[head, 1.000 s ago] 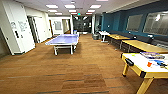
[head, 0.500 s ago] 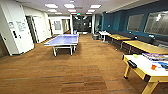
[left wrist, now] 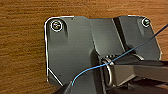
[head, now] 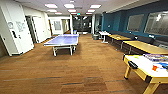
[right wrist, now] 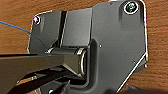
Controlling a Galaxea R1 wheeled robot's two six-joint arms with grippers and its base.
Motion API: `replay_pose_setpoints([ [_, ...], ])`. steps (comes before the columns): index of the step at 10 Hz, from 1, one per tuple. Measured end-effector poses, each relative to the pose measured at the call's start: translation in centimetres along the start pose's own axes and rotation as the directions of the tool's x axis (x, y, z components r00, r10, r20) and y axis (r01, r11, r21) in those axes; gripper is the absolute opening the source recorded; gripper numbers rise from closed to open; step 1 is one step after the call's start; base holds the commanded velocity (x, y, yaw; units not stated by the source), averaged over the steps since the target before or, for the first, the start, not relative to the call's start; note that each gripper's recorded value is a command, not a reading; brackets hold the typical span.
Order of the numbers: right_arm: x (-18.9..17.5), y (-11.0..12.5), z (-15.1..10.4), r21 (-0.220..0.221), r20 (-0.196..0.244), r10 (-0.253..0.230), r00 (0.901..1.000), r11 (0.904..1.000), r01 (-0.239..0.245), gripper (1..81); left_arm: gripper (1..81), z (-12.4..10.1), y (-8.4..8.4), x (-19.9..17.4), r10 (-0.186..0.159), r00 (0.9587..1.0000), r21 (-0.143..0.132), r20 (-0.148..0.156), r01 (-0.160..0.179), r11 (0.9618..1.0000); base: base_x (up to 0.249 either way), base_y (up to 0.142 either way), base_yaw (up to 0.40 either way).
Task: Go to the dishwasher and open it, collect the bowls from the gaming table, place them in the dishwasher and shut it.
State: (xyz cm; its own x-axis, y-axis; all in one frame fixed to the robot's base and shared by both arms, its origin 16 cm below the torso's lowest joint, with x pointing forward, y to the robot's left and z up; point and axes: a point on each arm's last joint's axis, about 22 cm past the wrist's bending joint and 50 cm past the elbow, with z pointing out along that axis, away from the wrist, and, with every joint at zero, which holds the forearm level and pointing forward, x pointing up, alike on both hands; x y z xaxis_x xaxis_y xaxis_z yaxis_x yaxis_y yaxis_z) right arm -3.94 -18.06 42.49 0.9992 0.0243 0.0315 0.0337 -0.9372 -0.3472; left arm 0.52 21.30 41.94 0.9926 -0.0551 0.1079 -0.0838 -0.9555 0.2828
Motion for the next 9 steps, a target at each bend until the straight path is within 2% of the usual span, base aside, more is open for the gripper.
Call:
replay_pose_setpoints([
  [1,-0.69,-0.08,0.01,0.001,0.010,0.002,0.9999,1.0000,-0.002,81.1,81.1,-0.03,-0.02,-0.52,-0.001,1.0000,0.001,0.008,0.001,1.0000,0.000,0.000,0.000],
  [9,-0.43,-0.45,0.12,0.005,0.006,0.002,1.0000,1.0000,-0.002,81.1,81.1,0.00,0.05,-0.23,0.000,1.0000,0.000,0.004,0.000,1.0000,0.000,0.000,0.000],
])
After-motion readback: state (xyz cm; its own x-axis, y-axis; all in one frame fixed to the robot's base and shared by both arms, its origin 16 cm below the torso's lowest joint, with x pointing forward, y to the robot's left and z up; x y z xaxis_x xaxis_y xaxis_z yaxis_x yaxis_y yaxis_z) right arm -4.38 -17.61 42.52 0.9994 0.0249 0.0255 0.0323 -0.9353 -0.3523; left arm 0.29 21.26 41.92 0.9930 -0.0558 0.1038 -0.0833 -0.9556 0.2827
